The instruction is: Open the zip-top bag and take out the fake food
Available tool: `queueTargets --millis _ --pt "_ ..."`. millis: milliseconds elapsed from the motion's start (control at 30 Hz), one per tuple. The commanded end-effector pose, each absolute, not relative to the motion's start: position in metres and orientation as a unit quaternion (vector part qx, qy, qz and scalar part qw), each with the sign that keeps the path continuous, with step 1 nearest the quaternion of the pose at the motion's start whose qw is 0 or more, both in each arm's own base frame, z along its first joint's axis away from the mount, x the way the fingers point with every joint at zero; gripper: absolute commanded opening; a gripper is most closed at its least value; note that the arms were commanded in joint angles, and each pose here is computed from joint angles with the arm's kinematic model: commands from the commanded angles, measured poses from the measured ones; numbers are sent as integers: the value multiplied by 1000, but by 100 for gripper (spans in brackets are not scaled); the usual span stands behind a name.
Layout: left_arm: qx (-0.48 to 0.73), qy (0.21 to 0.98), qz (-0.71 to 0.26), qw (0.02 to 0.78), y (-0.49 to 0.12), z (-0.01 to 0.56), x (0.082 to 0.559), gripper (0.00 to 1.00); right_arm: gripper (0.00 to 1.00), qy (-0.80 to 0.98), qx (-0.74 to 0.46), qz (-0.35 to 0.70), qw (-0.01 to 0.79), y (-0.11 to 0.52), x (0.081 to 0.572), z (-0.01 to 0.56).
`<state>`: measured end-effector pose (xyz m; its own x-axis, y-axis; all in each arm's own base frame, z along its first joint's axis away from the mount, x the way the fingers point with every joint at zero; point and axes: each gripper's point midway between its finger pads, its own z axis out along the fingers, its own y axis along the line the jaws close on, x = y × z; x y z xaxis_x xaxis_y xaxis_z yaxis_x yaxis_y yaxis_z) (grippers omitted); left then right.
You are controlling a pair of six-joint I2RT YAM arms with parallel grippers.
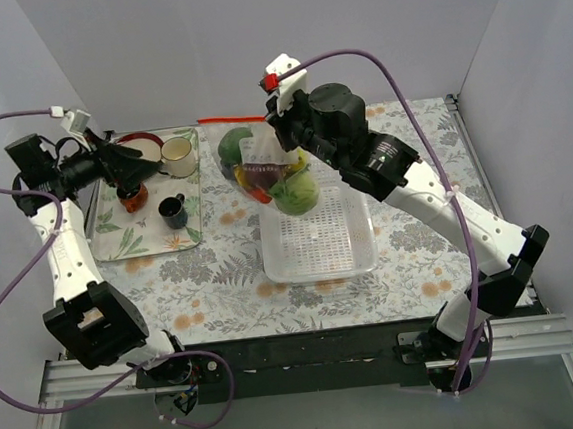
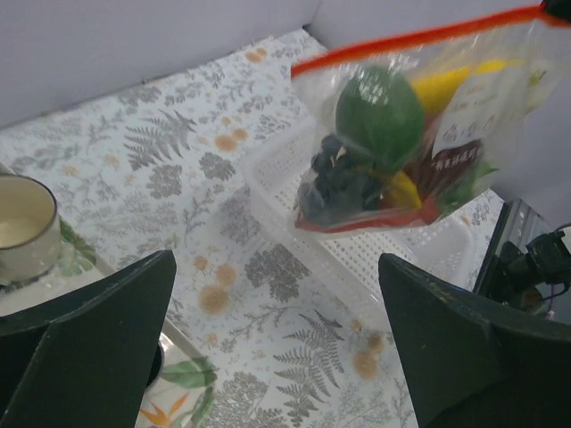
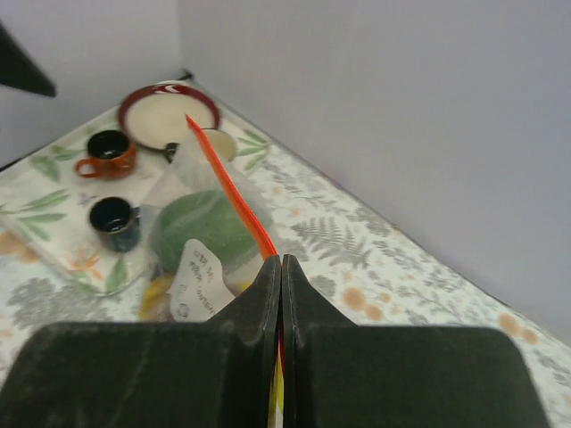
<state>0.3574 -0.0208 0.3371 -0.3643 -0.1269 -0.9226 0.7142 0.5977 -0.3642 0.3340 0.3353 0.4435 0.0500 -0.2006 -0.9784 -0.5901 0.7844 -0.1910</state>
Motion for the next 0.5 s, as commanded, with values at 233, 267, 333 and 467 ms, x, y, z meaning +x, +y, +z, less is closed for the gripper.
queueTargets --millis 233,267,333,467 --pt "455 544 -420 567 -61 446 264 98 1 588 -367 365 621 427 264 478" --pt "457 543 -425 563 -65 448 262 98 1 586 -372 367 619 431 262 477" --pt "472 530 -445 547 -83 448 253 98 1 580 -382 376 614 441 254 477" --pt "494 505 -477 523 -109 435 241 98 1 573 -400 383 604 458 242 473"
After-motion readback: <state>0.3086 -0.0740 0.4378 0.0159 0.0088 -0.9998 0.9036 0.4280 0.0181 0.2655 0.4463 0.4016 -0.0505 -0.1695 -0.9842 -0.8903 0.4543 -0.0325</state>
